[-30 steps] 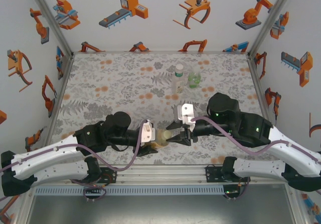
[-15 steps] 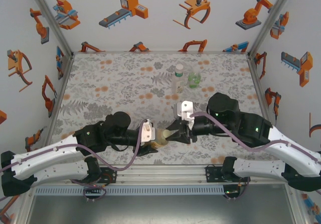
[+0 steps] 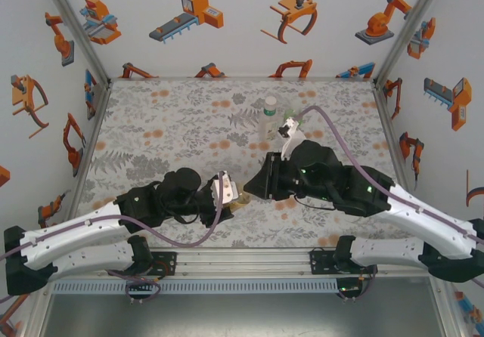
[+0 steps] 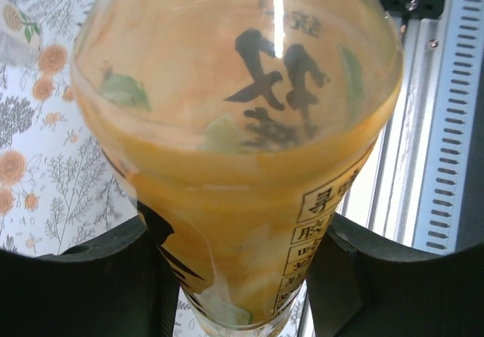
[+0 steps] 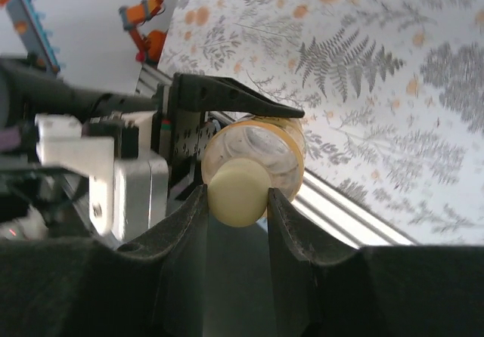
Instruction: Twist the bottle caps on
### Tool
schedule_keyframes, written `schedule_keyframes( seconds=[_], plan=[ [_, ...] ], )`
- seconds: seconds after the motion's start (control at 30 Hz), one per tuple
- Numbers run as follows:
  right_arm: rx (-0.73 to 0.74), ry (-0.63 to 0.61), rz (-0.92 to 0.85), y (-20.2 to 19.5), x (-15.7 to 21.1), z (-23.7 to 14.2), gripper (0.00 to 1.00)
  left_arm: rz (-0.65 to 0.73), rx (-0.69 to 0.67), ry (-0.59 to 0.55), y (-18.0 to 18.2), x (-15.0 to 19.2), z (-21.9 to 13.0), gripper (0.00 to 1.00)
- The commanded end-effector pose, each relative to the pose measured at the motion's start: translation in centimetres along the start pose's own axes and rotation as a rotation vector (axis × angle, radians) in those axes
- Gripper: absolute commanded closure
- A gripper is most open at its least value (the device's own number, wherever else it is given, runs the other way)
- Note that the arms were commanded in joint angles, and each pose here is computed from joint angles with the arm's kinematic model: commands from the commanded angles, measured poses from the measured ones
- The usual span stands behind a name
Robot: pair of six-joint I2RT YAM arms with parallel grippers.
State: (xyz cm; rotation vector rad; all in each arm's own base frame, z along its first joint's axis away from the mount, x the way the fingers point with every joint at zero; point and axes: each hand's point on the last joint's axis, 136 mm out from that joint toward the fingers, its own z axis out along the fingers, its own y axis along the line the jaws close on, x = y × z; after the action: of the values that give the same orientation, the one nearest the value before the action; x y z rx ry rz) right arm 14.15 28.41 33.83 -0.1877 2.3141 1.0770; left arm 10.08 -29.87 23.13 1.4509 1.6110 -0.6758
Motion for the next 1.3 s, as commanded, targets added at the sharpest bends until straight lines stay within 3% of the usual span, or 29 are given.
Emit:
schedule_keyframes(
  seconds=[0.0, 0.13, 0.33, 0.43, 0.7, 0.97, 1.27],
  plan=[
    [0.202, -0.083, 0.223, -3.5, -1.1, 0.7, 1.00, 0.064, 0.035, -0.128, -0.7, -3.3, -0.6, 1.00],
    [0.201, -0.110, 0.206, -3.6, -1.6, 0.3, 0.96, 0.064, 0.022, -0.116, -0.5, -3.1, -0.6, 1.00],
    [0.005, -0.174, 0.003, 0.3, -3.5, -1.1, 0.54, 0.064, 0.038, -0.114, -0.8, -2.9, -0.5, 1.00],
    [-0.103, -0.228, -0.144, 2.4, -4.5, -2.9, 0.44, 0.066, 0.058, -0.127, -1.1, -3.2, -0.6, 1.00],
    [-0.384, -0.346, -0.693, 6.5, -3.3, -8.6, 0.42, 0.085, 0.162, -0.154, -2.9, -4.0, -1.0, 1.00],
    [-0.602, -0.201, -1.082, 7.7, 2.2, -11.0, 0.40, 0.106, 0.326, -0.159, -5.5, -5.3, -1.1, 1.00],
    [-0.698, -0.041, -1.179, 7.5, 5.6, -9.7, 0.41, 0.116, 0.390, -0.173, -6.4, -6.0, -1.0, 1.00]
  ],
)
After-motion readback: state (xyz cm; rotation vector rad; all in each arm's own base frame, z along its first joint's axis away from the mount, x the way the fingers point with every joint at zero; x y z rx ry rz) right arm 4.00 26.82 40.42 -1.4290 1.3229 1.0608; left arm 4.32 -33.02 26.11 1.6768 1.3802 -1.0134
